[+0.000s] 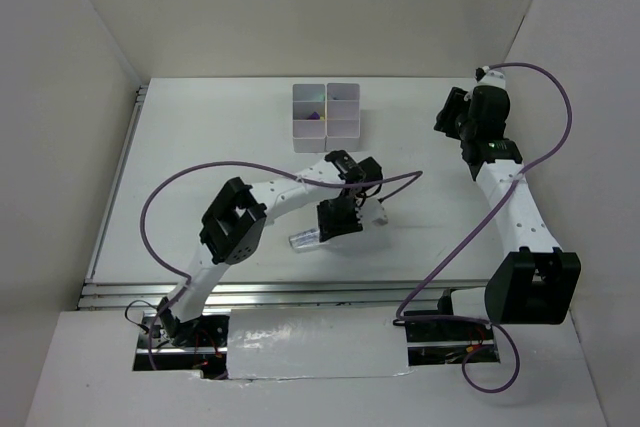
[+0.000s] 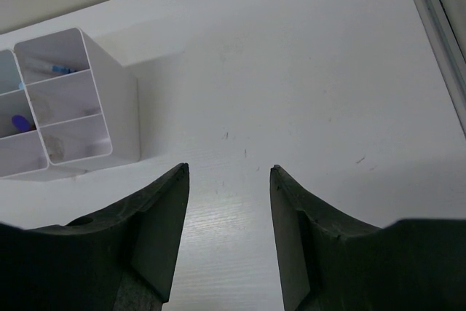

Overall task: Sort the stationery into containers
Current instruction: Pick up the stationery from the corner of the board, then place the stationery in the storage box.

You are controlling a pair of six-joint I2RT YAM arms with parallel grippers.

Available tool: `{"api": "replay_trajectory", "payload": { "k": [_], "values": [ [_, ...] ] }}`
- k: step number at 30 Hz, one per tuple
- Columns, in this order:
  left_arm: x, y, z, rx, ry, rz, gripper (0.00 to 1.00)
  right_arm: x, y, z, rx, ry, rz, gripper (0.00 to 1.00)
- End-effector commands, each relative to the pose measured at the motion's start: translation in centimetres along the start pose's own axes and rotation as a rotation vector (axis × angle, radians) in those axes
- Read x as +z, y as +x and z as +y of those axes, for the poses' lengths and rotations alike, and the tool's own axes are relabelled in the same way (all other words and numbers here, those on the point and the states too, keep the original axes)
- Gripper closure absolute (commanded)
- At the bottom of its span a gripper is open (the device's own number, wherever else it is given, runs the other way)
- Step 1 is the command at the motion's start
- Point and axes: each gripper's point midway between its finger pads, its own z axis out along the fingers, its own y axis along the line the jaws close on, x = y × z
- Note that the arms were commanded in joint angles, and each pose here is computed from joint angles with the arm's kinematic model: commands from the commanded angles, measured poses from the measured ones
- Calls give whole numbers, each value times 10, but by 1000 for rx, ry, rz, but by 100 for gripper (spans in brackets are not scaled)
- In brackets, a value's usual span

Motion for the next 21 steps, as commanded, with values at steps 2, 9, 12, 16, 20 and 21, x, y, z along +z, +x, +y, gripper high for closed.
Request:
{"api": "replay_trajectory", "payload": {
  "k": [2,9,12,16,20,21],
  "values": [
    [-85,-31,29,35,-106,-258,100,-8,-29,3,0,-8,-72,45],
    [-204,-52,111,-171,-164,-821,100,-6,-38,4,21,-2,-88,44],
    [-255,-46,152,-250,-220,-1107,100,-4,-40,7,23,-12,-90,44],
    [-283,-33,200,-339,-333,-1351,100,1,-34,13,18,-36,-63,44],
    [-315,-38,228,-272,-497,-1524,100,6,-30,20,10,-52,-50,44],
    [-309,-40,237,-247,-538,-1513,100,7,-31,22,4,-56,-49,44]
  ]
}}
